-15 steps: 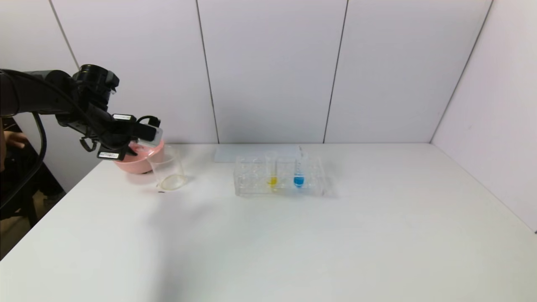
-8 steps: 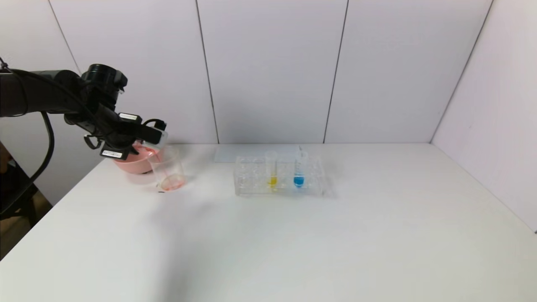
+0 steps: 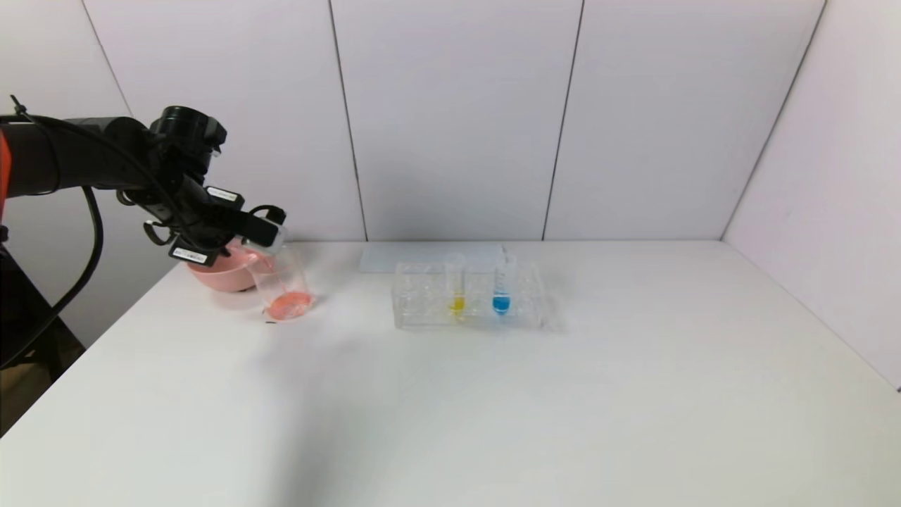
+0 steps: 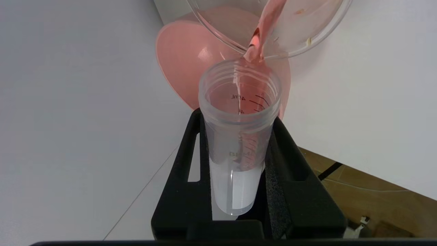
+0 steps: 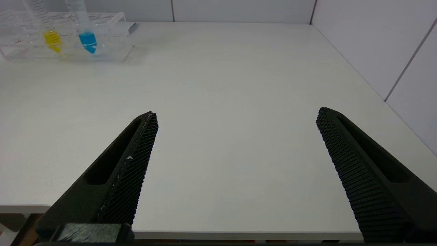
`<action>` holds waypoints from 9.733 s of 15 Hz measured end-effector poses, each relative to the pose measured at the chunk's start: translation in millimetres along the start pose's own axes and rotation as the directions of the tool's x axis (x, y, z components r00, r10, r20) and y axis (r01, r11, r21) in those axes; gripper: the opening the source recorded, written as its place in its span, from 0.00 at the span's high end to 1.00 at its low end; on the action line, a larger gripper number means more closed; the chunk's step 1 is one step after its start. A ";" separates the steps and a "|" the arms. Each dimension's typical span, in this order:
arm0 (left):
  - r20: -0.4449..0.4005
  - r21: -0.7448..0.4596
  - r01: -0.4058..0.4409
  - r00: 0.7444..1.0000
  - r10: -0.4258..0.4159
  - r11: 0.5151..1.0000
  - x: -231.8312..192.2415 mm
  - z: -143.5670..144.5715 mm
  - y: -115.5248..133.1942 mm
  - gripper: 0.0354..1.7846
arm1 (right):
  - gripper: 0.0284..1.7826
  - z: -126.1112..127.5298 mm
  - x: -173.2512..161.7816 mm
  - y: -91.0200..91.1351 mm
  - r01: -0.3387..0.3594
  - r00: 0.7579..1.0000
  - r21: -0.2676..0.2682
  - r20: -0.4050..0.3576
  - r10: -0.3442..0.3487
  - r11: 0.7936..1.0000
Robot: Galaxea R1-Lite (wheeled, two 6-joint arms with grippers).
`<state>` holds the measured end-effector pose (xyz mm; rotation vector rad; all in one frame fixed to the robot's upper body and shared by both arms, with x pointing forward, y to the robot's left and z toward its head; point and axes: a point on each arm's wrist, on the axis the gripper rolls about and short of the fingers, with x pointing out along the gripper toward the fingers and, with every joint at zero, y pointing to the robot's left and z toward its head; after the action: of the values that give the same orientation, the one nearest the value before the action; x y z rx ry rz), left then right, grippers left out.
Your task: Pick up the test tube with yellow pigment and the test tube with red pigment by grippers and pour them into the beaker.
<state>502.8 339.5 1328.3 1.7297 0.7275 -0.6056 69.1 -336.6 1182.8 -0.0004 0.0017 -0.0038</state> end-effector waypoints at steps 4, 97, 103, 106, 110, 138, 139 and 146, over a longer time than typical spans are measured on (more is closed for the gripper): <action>-0.046 0.065 0.004 0.999 -0.001 0.998 -1.7 3.8 2.0 0.76 | 0.05 0.0 0.0 0.0 0.000 1.000 0.000 0.000 0.000 1.000; -0.050 -0.958 0.095 0.873 0.485 -0.271 100.1 -79.0 -32.7 0.55 | 0.05 0.0 0.0 0.0 0.000 1.000 0.000 0.000 0.000 1.000; -0.053 -0.958 0.093 0.871 0.488 -0.271 100.0 -80.0 -32.5 0.08 | 0.05 0.0 0.0 0.0 0.000 1.000 0.000 0.000 0.000 1.000; -0.054 -0.960 0.091 0.868 0.494 -0.266 96.6 -79.9 -31.6 0.01 | 0.05 0.0 0.0 0.0 0.000 1.000 0.000 0.000 0.000 1.000; -0.054 -0.962 0.092 0.860 0.507 -0.258 84.8 -78.7 -28.8 0.01 | 0.05 0.0 0.0 0.0 0.000 1.000 0.000 0.000 0.000 1.000; 0.161 -0.965 0.256 0.737 0.657 -0.051 -87.0 15.7 -33.6 0.01 | 0.05 -0.1 0.0 0.0 0.000 1.000 0.000 0.000 0.000 1.000; 0.176 -0.963 0.267 0.735 0.654 -0.040 -93.1 20.6 -39.2 0.01 | 0.05 -0.1 0.0 0.0 0.000 1.000 0.000 0.000 0.000 1.000; 0.277 -0.943 0.332 0.723 0.633 0.034 -127.5 49.4 -78.5 0.01 | 0.05 0.0 0.0 0.0 0.000 1.000 0.000 0.000 0.000 1.000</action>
<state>356.9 286.3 1355.4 0.0548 0.1726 -0.2839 69.1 -336.6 1182.8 -0.0004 0.0017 -0.0043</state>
